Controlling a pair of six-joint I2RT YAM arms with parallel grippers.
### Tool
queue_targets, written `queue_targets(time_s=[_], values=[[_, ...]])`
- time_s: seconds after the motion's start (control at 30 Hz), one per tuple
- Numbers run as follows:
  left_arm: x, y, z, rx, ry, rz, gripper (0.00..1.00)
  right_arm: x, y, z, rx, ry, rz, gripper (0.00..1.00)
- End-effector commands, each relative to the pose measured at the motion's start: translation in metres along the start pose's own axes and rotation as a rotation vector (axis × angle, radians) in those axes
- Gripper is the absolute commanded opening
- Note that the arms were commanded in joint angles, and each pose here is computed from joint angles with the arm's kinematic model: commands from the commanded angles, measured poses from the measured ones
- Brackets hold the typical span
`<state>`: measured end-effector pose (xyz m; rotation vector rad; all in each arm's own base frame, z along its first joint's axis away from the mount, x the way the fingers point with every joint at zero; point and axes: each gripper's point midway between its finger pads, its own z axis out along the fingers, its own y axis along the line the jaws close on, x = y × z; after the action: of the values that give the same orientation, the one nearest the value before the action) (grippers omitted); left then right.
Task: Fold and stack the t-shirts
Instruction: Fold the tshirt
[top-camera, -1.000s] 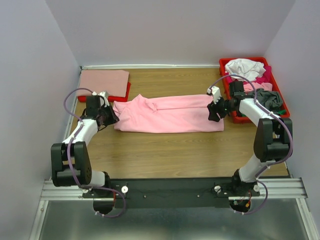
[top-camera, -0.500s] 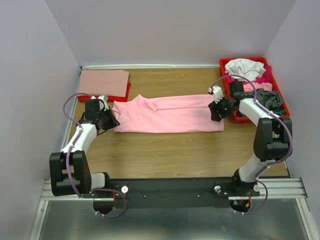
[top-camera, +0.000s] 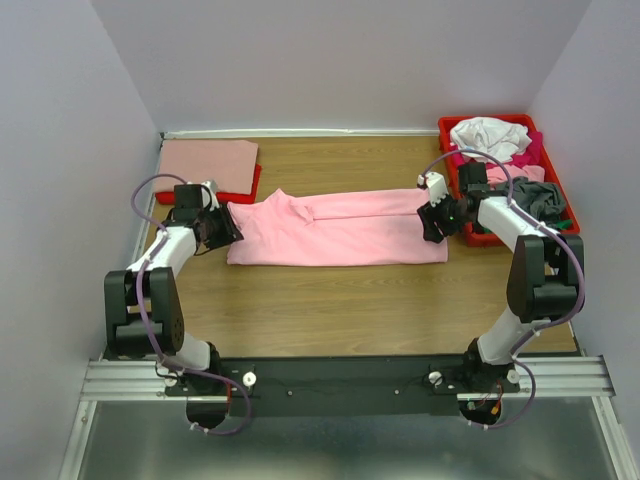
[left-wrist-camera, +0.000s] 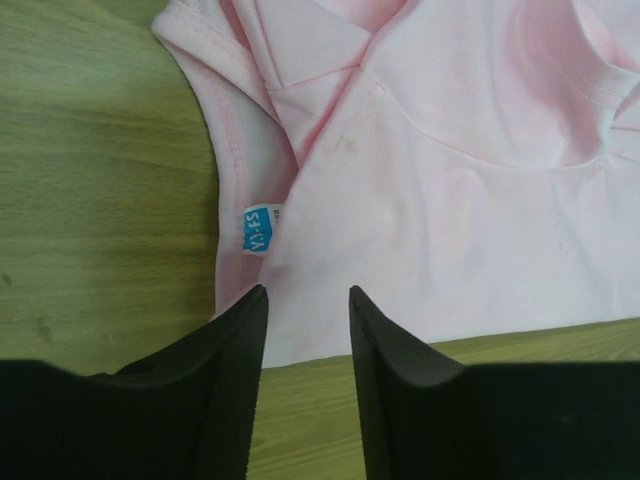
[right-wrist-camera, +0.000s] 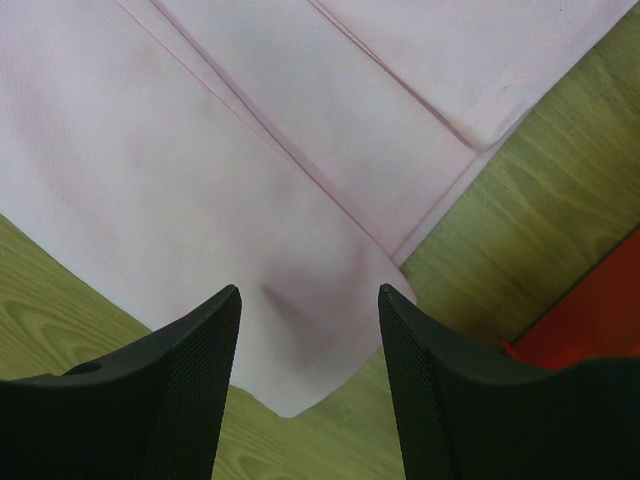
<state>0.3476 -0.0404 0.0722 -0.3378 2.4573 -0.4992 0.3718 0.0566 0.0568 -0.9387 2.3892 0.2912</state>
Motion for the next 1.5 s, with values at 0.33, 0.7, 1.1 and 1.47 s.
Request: queue_targets(time_s=[0.33,0.7,1.1,1.47], values=[[0.008,0.033,0.009,-0.142,0.039,0.042,0.48,0.008,-0.001,0.007,-0.006,0.018,0.019,0.64],[0.011,0.019,0.003,-0.085,0.046,0.04,0.04,0.007,0.0,0.007,-0.007,0.015,0.019,0.64],[0.033,0.008,-0.027,-0.057,0.055,-0.002,0.0,0.004,-0.001,0.004,0.001,0.006,0.016,0.64],[0.065,0.009,-0.033,-0.046,0.152,-0.037,0.0,0.003,0.0,0.003,-0.002,0.001,0.017,0.64]])
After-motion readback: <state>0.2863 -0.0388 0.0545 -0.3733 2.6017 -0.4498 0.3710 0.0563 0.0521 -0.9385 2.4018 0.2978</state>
